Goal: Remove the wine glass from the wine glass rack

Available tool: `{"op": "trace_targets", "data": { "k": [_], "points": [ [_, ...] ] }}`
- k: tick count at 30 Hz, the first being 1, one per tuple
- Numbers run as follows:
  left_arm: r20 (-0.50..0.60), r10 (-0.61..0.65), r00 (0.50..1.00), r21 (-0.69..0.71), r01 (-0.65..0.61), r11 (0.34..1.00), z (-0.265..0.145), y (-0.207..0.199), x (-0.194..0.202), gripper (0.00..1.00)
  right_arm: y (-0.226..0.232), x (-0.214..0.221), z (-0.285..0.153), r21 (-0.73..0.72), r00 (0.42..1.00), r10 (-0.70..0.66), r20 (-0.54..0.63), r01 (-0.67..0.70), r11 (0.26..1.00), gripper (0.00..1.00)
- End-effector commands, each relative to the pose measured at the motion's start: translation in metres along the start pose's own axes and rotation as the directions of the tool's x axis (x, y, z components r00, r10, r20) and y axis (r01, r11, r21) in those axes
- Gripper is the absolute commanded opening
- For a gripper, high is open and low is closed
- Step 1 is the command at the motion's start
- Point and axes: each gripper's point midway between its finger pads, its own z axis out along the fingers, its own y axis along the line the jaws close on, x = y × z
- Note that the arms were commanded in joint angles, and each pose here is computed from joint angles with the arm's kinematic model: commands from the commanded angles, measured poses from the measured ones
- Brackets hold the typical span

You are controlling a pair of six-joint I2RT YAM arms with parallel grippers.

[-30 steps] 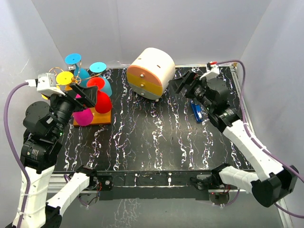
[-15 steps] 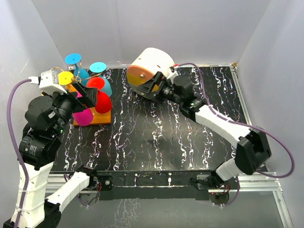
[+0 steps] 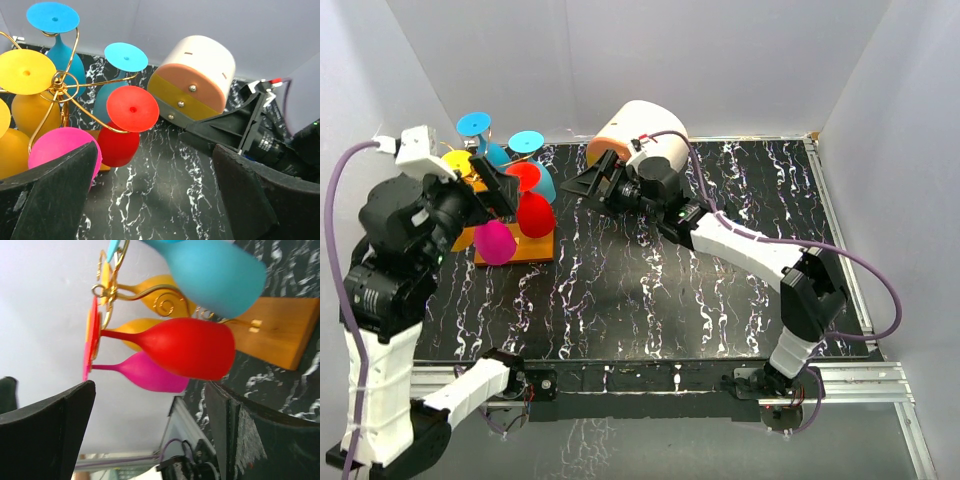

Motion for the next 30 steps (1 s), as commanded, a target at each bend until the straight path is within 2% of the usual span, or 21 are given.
{"op": "trace_targets", "data": {
  "k": [1, 4, 9, 12, 16, 24, 30],
  "points": [
    [-0.190, 0.101, 0.977, -0.041, -0.111, 0.993, 0.024, 0.004, 0.022, 0.99, 0.024, -0.036, -0.024, 0.031, 0.977, -0.169, 0.126, 0.167, 0.986, 0.92],
    [-0.285, 0.123, 0.951, -0.080, -0.152, 0.985, 0.038, 0.009, 0.031, 0.99, 0.010, -0.047, -0.044, 0.126, 0.942, -0.303, 0.146, 0.286, 0.950, 0.97],
    [-0.338, 0.135, 0.931, -0.086, -0.173, 0.981, 0.057, 0.007, 0.036, 0.99, -0.011, -0.069, -0.089, 0.297, 0.837, -0.520, 0.171, 0.460, 0.837, 0.98],
    [-0.347, 0.146, 0.926, -0.094, -0.189, 0.977, 0.065, 0.009, 0.037, 0.99, -0.024, -0.080, -0.115, 0.391, 0.776, -0.606, 0.179, 0.509, 0.767, 0.98],
    [-0.383, 0.169, 0.908, -0.136, -0.236, 0.962, 0.073, 0.019, 0.043, 0.99, -0.026, -0.087, -0.141, 0.441, 0.702, -0.691, 0.175, 0.572, 0.692, 0.98],
    [-0.433, 0.197, 0.880, -0.171, -0.294, 0.940, 0.089, 0.030, 0.055, 0.99, -0.033, -0.106, -0.188, 0.588, 0.596, -0.784, 0.173, 0.576, 0.568, 0.98],
    [-0.435, 0.194, 0.879, -0.160, -0.288, 0.944, 0.107, 0.025, 0.058, 0.99, -0.023, -0.115, -0.214, 0.631, 0.533, -0.822, 0.201, 0.571, 0.525, 0.98]
  ]
}}
